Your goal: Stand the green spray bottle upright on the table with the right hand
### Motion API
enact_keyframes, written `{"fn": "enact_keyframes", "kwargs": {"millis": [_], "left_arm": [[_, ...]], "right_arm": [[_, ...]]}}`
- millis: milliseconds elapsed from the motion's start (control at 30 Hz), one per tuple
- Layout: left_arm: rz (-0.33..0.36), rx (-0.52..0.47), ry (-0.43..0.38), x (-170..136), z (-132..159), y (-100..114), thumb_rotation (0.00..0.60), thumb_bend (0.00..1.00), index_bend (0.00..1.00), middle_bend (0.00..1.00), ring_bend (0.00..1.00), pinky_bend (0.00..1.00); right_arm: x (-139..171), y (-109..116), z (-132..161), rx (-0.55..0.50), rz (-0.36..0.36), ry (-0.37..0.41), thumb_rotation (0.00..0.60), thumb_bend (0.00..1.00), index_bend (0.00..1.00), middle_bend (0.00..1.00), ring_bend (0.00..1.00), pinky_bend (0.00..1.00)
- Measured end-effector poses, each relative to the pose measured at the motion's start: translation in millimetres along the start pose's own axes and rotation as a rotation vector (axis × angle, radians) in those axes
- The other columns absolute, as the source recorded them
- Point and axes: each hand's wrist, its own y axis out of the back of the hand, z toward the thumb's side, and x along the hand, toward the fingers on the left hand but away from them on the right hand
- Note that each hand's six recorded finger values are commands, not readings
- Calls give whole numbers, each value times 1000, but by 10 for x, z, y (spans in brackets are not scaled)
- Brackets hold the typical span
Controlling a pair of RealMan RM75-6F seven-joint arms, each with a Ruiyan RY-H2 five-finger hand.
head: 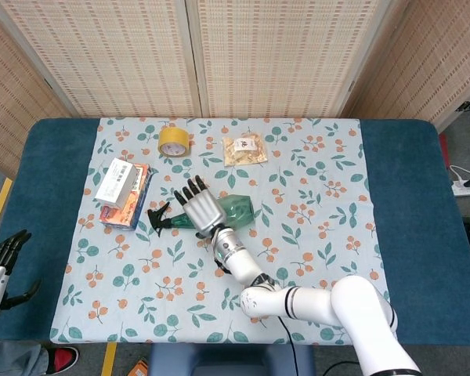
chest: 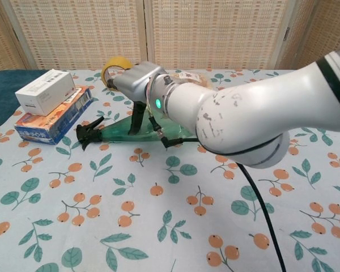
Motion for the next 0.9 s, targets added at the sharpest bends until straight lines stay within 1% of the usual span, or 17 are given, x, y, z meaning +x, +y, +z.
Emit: {"fn": "enact_keyframes", "kwargs": {"millis": [100,233,400,500,600,900], "left_arm": [[-6,-9,-7,-5,5,2,600,298,9,0,0,61],[-6,-15,-4,-7,-4,9,600,298,9,0,0,61],[-3,-13,-10,-5,11,16,600,298,9,0,0,61],[-1,-14,-8,-6,6,22,600,299,9,0,0,61],[0,-25,3,-4,-19,30,600,299,9,0,0,61],[-5,-43,12,-16,-53,42,600,300,9,0,0,61]], "right_arm": [[-27,-19,48,7,8,-4,600,0,82,106,0,0],[-60,-59,90,17,12,-16,600,0,150,106,0,0],[-110,-97,112,28,11,-24,600,0,170,115,0,0],[-130,-95,142,25,10,-22,600,0,200,139,0,0],[-158,-99,177,32,7,-21,600,0,210,147,0,0],[-220,-254,241,75,31,-36,600,0,218,160,0,0]]}}
